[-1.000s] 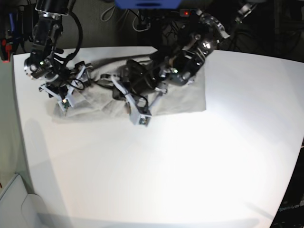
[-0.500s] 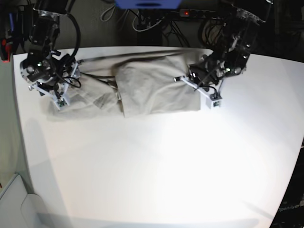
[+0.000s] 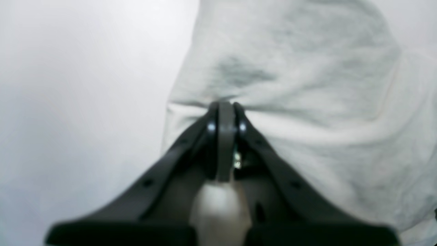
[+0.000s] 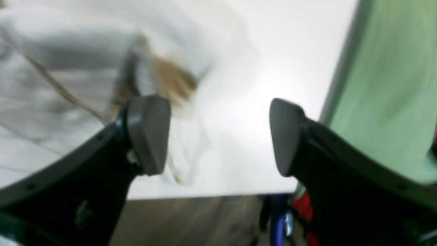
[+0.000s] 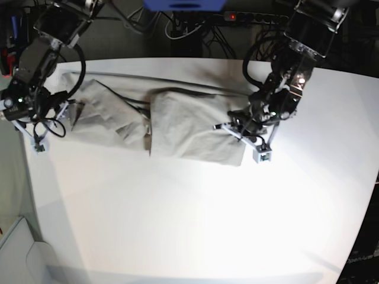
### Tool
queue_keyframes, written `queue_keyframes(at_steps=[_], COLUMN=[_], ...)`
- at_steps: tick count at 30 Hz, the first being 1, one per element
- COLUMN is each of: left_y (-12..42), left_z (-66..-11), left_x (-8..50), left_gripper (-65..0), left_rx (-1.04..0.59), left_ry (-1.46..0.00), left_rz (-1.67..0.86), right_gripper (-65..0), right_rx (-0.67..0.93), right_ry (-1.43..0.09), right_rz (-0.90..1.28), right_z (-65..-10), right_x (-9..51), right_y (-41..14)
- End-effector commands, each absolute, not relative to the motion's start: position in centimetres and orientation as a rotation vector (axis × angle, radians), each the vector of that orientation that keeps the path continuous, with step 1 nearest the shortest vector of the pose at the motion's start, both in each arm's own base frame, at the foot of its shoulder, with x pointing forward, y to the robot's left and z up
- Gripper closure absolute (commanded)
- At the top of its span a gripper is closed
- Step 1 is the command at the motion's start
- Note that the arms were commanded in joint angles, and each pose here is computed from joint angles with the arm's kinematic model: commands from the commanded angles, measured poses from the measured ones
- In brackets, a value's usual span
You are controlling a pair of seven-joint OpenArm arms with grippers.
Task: Layout the t-shirt on the table in an organized manner, then fold the t-shirt properly
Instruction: 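Press the folded half flat with the left gripper and release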
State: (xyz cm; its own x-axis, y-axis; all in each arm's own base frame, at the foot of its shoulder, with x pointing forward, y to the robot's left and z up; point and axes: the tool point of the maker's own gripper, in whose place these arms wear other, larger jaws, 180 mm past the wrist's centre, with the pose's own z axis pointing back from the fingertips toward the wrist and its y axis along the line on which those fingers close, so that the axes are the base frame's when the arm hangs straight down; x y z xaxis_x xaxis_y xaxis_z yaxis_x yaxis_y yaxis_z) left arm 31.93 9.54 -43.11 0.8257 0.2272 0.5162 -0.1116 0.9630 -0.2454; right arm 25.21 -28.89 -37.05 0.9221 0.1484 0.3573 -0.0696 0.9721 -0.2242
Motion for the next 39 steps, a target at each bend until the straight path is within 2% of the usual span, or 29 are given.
queue_keyframes(at_steps=[1, 8, 14, 39], left_y=[9.8, 9.9, 9.8, 9.3], left_z=[-43.6, -43.8, -43.8, -43.9], left_x=[31.1, 31.0, 30.9, 30.7], left_gripper=[0.0, 0.0, 0.0, 0.0], left_rx=[-0.201, -0.198, -0.200, -0.211], left_ry=[-0.523, -0.518, -0.519, -0.513], left_rz=[0.205, 0.205, 0.204, 0.206], right_gripper=[-48.4, -49.0, -48.9, -48.5], right_rx=[-0.226, -0.138, -0.011, 0.104], right_ry=[-0.405, -0.360, -0.441, -0.436], right_rz=[0.091, 0.030, 0.034, 0.008], right_z=[-36.2, -38.8, -38.7, -42.0], right_x=[25.7, 24.5, 26.0, 27.3], right_y=[-29.7, -28.6, -26.0, -24.9])
